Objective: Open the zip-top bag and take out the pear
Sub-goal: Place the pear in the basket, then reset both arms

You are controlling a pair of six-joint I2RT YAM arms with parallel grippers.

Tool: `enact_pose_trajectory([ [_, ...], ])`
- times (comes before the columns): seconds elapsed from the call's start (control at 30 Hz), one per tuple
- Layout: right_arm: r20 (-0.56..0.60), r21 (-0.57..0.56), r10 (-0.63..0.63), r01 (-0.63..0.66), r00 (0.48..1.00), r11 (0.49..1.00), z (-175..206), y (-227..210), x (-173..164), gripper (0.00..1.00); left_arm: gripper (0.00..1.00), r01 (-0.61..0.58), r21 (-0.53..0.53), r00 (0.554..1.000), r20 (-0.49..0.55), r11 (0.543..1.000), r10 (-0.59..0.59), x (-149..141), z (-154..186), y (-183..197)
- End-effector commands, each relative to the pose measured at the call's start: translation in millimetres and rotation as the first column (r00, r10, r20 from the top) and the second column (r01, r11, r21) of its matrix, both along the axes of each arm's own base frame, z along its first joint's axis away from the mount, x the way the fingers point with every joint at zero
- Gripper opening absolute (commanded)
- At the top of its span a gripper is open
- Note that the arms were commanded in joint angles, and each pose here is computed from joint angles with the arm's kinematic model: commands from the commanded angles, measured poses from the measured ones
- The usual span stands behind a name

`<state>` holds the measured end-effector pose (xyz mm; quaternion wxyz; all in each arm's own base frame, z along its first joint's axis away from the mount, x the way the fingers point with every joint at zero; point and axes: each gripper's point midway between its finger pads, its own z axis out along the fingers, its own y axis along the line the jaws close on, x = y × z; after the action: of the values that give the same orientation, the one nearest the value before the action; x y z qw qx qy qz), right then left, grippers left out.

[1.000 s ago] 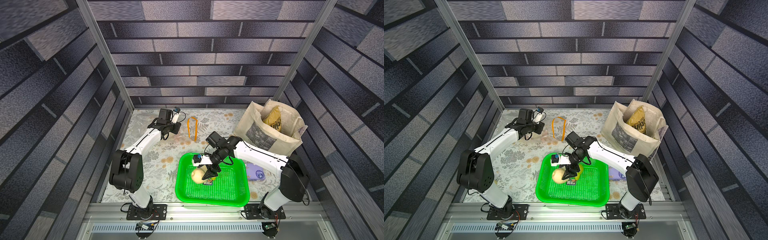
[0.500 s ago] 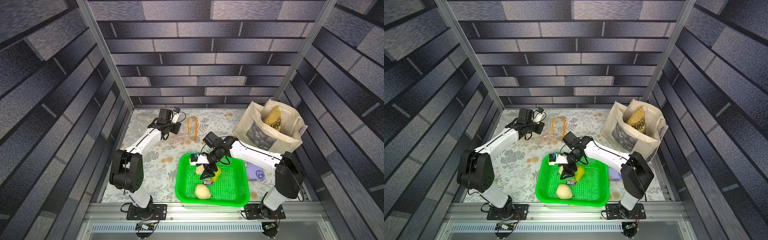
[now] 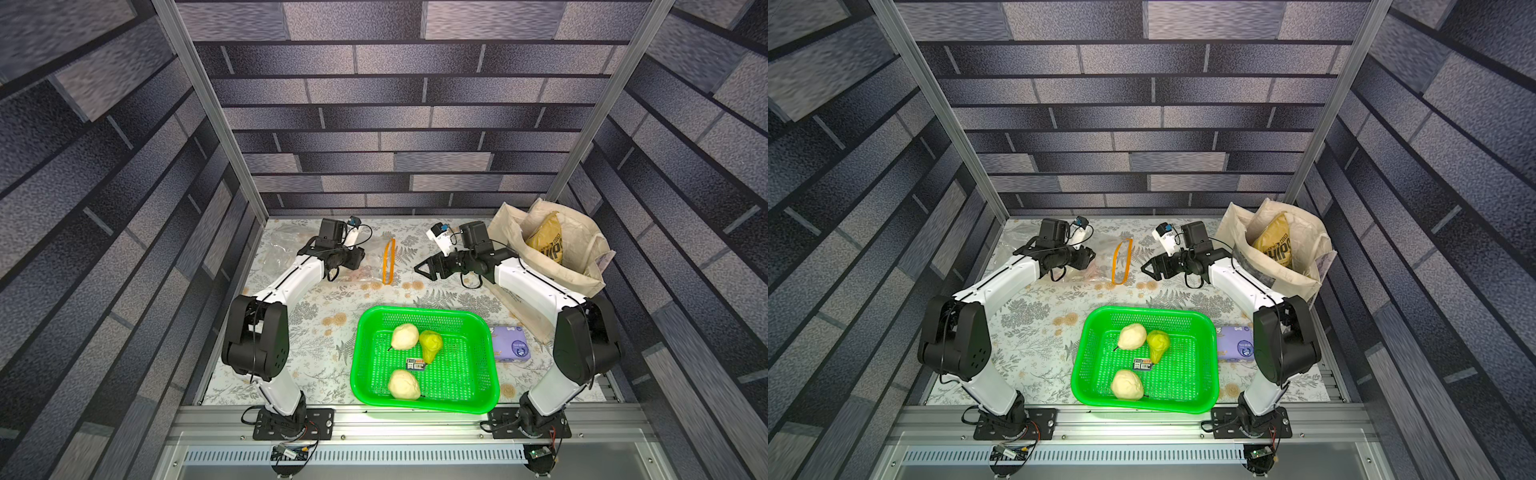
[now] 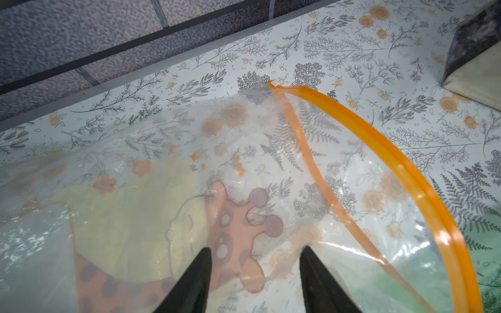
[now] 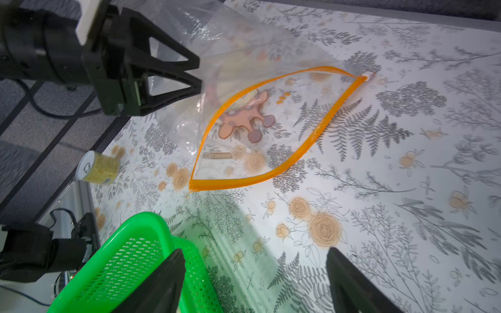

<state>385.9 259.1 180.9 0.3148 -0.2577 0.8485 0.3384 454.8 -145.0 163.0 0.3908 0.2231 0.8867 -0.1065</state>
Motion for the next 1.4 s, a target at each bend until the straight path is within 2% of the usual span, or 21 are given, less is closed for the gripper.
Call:
enact_pose_trajectory([
  [0.0,-0.037,0.013,-0.169,0.170,0.985,0.985,-15,-24,23,0.85,0.66,-0.021,-0.029,1.000,0.021,0.999,0.022,5,16,1],
  [0.1,-0.026,0.014,-0.238,0.238,0.971,0.971,-20,-51,34,0.86,0.70,-0.047,-0.049,0.998,0.041,0.998,0.049,8,25,11],
  [0.2,0.002,-0.039,-0.289,0.289,0.957,0.957,-29,-81,40,0.87,0.77,-0.071,-0.091,0.994,0.077,0.993,0.078,9,44,21],
  [0.37,0.054,-0.044,-0.366,0.369,0.929,0.929,-30,-124,50,0.88,0.79,-0.115,-0.161,0.980,0.144,0.980,0.139,6,81,38],
  [0.53,0.103,-0.120,-0.450,0.460,0.887,0.880,-44,-168,50,0.88,0.79,-0.283,-0.309,0.926,0.156,0.908,0.342,-8,93,86],
  [0.73,0.227,-0.146,-0.532,0.568,0.816,0.810,-53,-204,52,0.88,0.80,-0.424,-0.284,0.857,0.180,0.860,0.482,-48,61,136],
  [0.83,0.252,-0.160,-0.561,0.605,0.789,0.780,-59,-214,53,0.89,0.84,-0.539,-0.280,0.784,0.177,0.794,0.595,-64,36,168],
  [0.87,0.261,-0.154,-0.565,0.612,0.783,0.776,-58,-215,54,0.89,0.85,-0.550,-0.283,0.774,0.181,0.786,0.607,-70,26,174],
  [1.0,0.319,-0.134,-0.585,0.646,0.746,0.751,-52,-222,52,0.88,0.87,-0.567,-0.281,0.744,0.228,0.774,0.628,-86,-5,184],
  [1.2,0.341,-0.190,-0.596,0.675,0.726,0.713,-64,-235,29,0.88,0.87,-0.648,-0.220,0.709,0.178,0.730,0.683,-95,-48,199],
  [1.37,0.362,-0.144,-0.608,0.687,0.707,0.712,-85,-234,15,0.88,0.87,-0.646,-0.229,0.693,0.224,0.728,0.685,-89,-52,204],
])
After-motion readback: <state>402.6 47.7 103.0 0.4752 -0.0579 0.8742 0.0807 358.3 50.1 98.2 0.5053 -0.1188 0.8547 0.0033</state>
